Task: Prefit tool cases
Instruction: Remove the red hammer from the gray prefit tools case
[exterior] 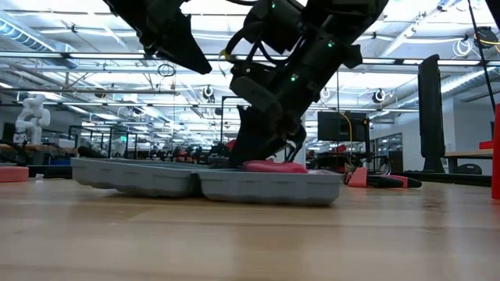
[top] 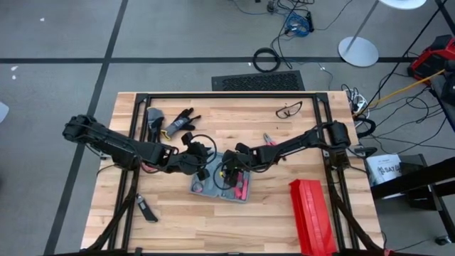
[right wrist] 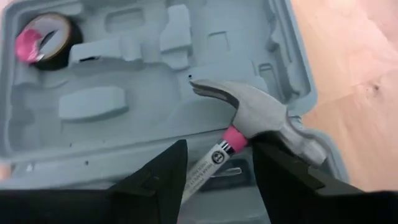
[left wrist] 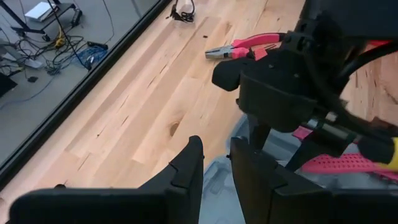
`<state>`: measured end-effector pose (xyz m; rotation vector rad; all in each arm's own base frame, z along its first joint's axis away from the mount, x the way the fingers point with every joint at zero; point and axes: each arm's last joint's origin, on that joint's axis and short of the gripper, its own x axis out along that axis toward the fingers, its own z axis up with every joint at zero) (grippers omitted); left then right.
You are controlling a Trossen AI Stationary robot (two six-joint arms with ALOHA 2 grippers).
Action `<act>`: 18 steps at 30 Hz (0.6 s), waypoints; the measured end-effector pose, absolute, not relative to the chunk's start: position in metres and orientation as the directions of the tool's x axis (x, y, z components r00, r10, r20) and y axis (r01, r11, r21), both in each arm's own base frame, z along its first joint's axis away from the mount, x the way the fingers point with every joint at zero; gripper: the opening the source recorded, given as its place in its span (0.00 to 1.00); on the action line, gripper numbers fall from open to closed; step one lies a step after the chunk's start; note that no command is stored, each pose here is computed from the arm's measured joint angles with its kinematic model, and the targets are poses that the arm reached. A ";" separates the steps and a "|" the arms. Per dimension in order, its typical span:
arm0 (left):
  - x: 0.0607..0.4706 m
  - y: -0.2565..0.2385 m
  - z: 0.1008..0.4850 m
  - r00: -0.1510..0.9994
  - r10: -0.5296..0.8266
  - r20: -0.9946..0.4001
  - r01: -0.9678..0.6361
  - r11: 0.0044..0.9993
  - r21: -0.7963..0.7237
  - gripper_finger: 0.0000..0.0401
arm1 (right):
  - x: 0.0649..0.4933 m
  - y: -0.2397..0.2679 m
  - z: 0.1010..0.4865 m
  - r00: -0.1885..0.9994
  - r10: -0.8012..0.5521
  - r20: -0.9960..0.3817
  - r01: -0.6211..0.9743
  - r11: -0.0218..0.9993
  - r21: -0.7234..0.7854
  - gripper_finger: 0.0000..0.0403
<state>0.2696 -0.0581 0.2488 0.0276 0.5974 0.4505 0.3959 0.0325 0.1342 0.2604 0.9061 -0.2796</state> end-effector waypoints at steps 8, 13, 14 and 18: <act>0.267 -0.058 0.243 0.723 0.421 -0.548 -0.410 0.899 0.150 0.22 | 0.398 0.028 0.133 0.599 -0.132 -0.790 0.353 0.929 0.112 0.17; 0.266 -0.057 0.239 0.714 0.426 -0.555 -0.424 0.895 0.140 0.22 | 0.398 0.029 0.138 0.612 -0.111 -0.783 0.303 0.948 0.102 0.04; 0.266 -0.057 0.239 0.714 0.426 -0.555 -0.425 0.894 0.140 0.22 | 0.397 0.029 0.141 0.615 -0.106 -0.781 0.300 0.948 0.108 0.04; 0.266 -0.057 0.239 0.714 0.431 -0.552 -0.428 0.892 0.142 0.22 | 0.392 0.029 0.151 0.613 -0.094 -0.784 0.277 0.955 0.102 0.04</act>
